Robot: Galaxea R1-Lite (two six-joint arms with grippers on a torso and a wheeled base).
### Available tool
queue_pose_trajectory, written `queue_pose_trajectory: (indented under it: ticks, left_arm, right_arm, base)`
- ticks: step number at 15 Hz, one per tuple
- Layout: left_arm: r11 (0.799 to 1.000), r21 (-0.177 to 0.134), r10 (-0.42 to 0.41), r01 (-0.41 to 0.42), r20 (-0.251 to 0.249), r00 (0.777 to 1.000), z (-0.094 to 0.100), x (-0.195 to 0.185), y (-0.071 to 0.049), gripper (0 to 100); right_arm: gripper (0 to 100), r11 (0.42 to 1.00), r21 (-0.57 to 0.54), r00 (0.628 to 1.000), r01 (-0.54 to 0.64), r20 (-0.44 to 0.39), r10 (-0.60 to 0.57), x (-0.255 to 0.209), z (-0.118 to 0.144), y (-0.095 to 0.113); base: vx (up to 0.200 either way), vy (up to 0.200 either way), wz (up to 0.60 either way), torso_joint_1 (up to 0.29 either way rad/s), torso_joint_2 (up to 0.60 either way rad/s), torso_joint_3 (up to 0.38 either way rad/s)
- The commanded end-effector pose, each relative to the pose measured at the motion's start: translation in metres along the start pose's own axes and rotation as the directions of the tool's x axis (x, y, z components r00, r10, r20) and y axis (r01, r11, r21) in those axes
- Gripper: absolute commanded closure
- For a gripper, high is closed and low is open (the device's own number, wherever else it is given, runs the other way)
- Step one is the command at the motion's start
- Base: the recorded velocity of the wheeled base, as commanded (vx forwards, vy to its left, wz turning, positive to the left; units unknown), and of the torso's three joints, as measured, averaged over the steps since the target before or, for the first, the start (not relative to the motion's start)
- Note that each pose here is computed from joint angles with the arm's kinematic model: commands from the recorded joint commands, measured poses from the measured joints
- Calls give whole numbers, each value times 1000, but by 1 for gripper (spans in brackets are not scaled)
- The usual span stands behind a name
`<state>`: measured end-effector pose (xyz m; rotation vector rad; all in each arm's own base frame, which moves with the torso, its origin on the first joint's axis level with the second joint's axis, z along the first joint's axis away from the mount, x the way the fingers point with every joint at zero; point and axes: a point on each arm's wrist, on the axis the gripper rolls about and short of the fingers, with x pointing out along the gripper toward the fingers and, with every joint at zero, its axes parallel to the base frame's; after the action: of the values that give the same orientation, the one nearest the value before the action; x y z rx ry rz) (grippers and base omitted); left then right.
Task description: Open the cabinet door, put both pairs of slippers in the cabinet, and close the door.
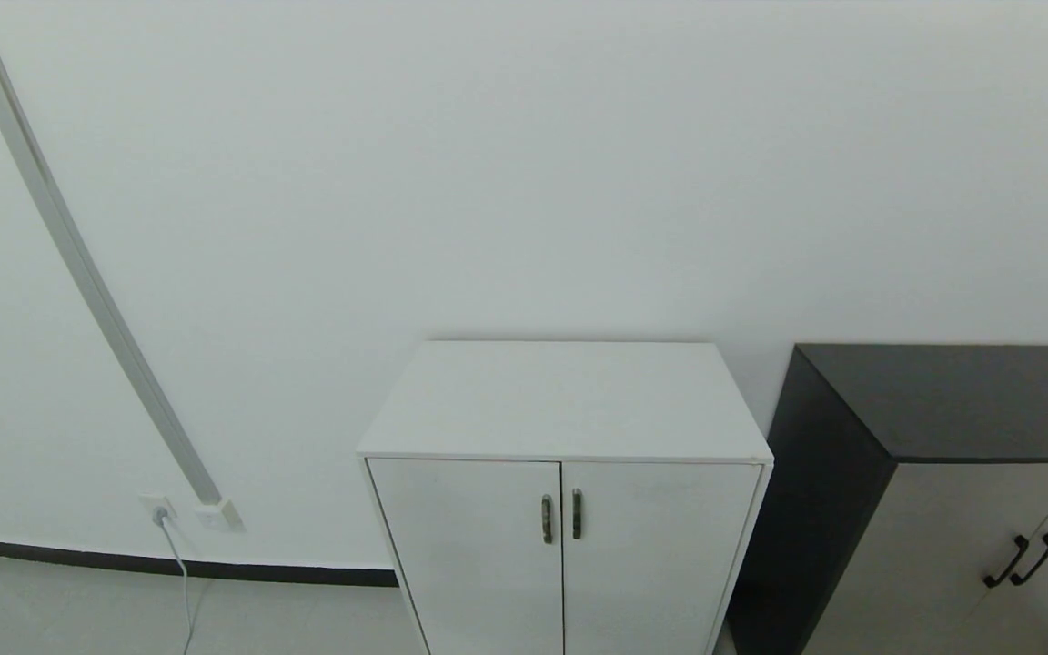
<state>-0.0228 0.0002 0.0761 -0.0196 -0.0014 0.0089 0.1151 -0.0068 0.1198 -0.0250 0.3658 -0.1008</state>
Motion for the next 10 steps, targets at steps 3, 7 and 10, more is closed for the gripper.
queue_pose_trajectory:
  ticks: [3,7,10]
  left_arm:
    - [1000,0,0,0,0,1000,0,0,0,100]
    - [1000,0,0,0,0,1000,0,0,0,100]
    - [1000,0,2,-2,0,1000,0,0,0,100]
  right_arm:
    - [100,999,2,997,-37,71,37,-40,-8,-1]
    - [100,995,1,992,-97,84,96,-63,-20,-1]
    - [100,987,2,979,-162,123,160,-79,-30,0]
  base:
    - [0,0,0,0,0,0]
    - [0,0,0,0,0,0]
    - [0,0,0,0,0,0]
